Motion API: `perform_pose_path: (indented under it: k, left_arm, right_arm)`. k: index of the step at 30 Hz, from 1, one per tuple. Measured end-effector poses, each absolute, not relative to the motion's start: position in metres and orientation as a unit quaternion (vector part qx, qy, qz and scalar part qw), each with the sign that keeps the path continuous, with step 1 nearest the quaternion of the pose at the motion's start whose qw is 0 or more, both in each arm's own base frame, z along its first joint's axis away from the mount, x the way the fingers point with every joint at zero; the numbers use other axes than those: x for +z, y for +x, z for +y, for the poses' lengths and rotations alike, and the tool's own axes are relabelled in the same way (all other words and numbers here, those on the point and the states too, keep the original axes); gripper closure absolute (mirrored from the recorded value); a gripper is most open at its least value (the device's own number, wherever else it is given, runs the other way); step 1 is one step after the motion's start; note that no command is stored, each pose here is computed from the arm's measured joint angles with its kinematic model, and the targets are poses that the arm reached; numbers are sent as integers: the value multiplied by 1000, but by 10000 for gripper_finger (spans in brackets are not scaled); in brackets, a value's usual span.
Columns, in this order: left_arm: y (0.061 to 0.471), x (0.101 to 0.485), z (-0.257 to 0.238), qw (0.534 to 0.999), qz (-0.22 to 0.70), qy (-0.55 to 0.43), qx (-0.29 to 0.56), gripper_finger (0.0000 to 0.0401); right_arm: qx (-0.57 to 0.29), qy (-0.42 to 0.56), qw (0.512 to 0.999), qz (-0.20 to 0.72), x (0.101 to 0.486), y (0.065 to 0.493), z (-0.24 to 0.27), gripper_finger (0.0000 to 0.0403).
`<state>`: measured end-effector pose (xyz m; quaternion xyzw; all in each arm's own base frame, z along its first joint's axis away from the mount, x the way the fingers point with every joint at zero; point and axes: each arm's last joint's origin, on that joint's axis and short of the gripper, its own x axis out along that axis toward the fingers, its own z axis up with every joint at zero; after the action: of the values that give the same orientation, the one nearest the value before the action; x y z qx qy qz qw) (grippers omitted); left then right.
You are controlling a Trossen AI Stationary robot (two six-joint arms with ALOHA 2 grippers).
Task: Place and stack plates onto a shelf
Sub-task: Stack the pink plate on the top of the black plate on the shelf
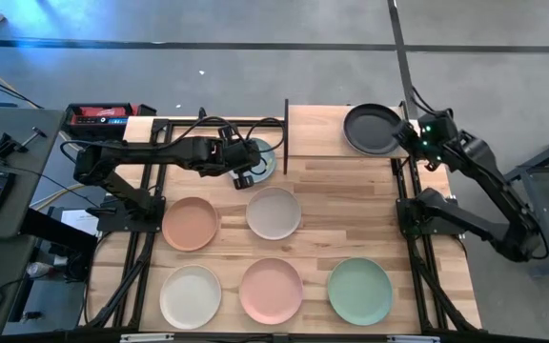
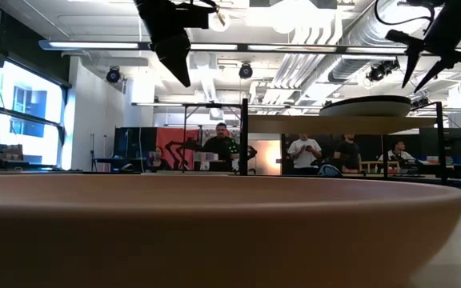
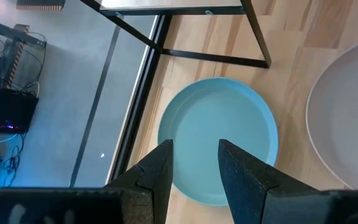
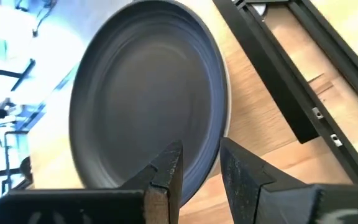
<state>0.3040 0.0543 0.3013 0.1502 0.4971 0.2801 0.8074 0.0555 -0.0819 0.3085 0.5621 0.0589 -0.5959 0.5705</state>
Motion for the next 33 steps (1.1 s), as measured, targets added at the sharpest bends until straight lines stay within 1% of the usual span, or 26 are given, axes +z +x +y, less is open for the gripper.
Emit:
perform_pose_path:
  k: [4, 7, 14, 19, 22, 27, 33]
  left_arm:
    - [304, 301, 54, 808, 496, 144, 283, 284]
    - [301, 299, 53, 807, 505, 121, 281, 284]
    - [295, 294, 51, 803, 520, 31, 289, 284]
    - [286, 289, 49, 778, 549, -38, 302, 284]
    - [281, 288, 48, 763, 557, -68, 322, 284]
    - [275, 286, 47, 740, 565, -99, 349, 284]
    - [273, 285, 44, 730, 582, -144, 329, 284]
  right_arm:
    - [-556, 565, 605, 72, 311, 58, -81, 318]
    - [-505, 562, 650, 78, 316, 63, -83, 318]
    - [-339, 521, 780, 69, 334, 77, -87, 318]
    - [-203, 474, 855, 47, 350, 85, -86, 318]
    - [-137, 455, 879, 44, 357, 90, -82, 318]
    - [-66, 415, 906, 46, 364, 101, -71, 318]
    - [0, 386, 919, 78, 364, 114, -53, 318]
